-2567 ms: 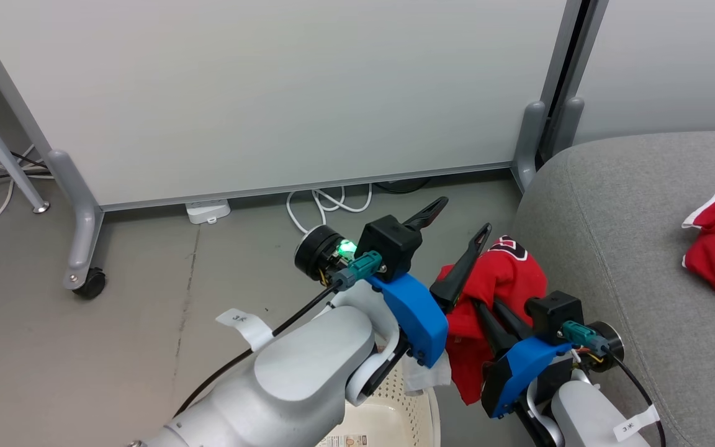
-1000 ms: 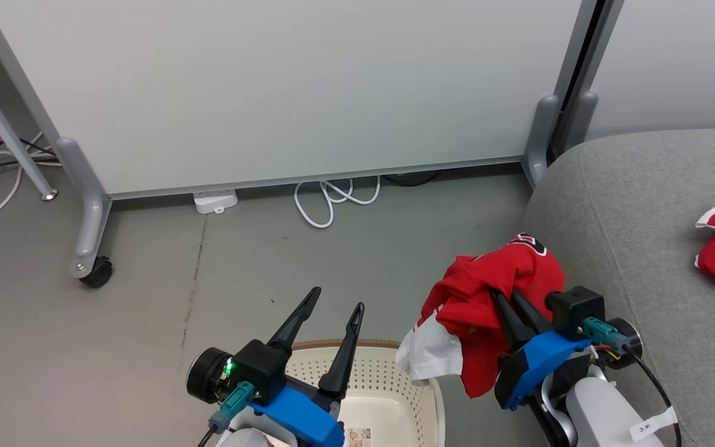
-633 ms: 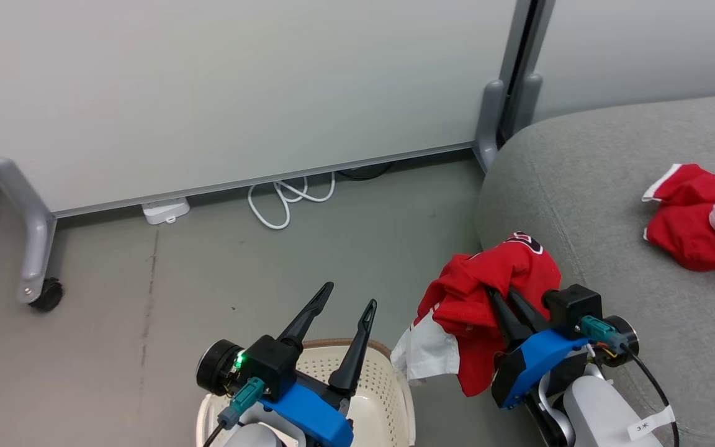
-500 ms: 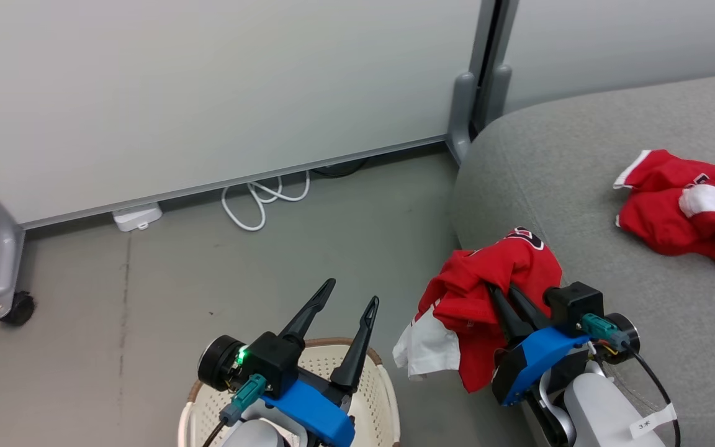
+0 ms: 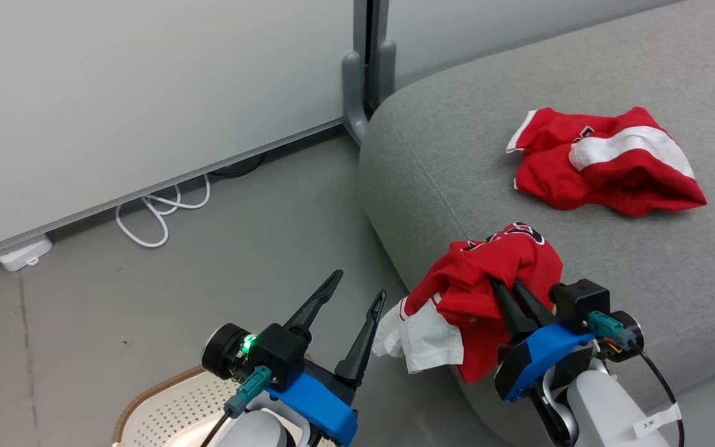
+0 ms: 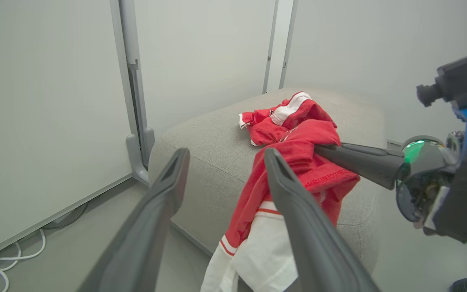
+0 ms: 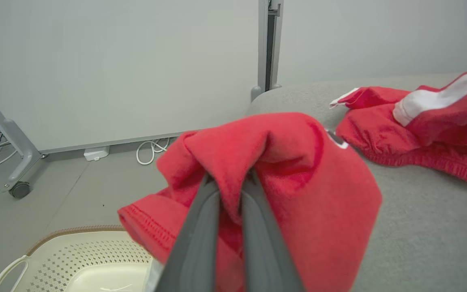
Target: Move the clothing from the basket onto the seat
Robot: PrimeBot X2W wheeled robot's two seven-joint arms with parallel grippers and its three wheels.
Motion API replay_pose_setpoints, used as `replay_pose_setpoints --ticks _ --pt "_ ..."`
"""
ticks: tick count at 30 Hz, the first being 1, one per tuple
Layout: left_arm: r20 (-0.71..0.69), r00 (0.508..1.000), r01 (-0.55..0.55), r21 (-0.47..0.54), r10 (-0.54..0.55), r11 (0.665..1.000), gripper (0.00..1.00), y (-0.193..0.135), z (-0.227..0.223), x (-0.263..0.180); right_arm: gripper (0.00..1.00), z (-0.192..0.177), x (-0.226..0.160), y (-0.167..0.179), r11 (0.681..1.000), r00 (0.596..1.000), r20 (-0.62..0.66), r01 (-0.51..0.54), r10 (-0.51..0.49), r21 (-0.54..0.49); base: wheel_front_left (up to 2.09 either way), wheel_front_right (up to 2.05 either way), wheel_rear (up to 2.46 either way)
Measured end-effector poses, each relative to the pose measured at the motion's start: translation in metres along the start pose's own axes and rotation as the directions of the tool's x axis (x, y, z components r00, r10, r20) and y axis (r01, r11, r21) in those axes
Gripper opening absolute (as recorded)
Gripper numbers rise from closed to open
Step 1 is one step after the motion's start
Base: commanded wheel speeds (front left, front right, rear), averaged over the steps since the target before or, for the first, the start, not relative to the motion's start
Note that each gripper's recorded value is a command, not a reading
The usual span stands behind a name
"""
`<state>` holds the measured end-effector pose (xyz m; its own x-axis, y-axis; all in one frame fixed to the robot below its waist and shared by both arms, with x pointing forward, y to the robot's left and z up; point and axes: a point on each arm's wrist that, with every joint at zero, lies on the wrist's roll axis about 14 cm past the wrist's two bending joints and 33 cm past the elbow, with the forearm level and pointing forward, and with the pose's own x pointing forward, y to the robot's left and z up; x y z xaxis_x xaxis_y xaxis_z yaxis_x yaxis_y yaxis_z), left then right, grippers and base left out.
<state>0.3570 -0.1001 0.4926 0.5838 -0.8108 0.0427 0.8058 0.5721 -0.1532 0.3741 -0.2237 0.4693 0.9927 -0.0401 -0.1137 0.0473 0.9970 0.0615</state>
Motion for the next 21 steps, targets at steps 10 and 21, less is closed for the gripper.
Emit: replay_pose_setpoints --ticks 10,21 --pt "-0.02 0.994 0.104 -0.011 -0.104 0.995 1.0 -0.023 -0.009 0.02 0.0 -0.003 -0.021 -0.033 0.995 0.995 -0.002 0.102 -0.102 0.015 0.0 0.0 0.0" --pt "-0.032 0.987 0.157 -0.012 -0.157 0.988 1.0 -0.036 -0.014 0.028 0.0 -0.005 -0.034 -0.049 0.988 0.988 -0.002 0.154 -0.154 0.025 0.0 0.0 0.0"
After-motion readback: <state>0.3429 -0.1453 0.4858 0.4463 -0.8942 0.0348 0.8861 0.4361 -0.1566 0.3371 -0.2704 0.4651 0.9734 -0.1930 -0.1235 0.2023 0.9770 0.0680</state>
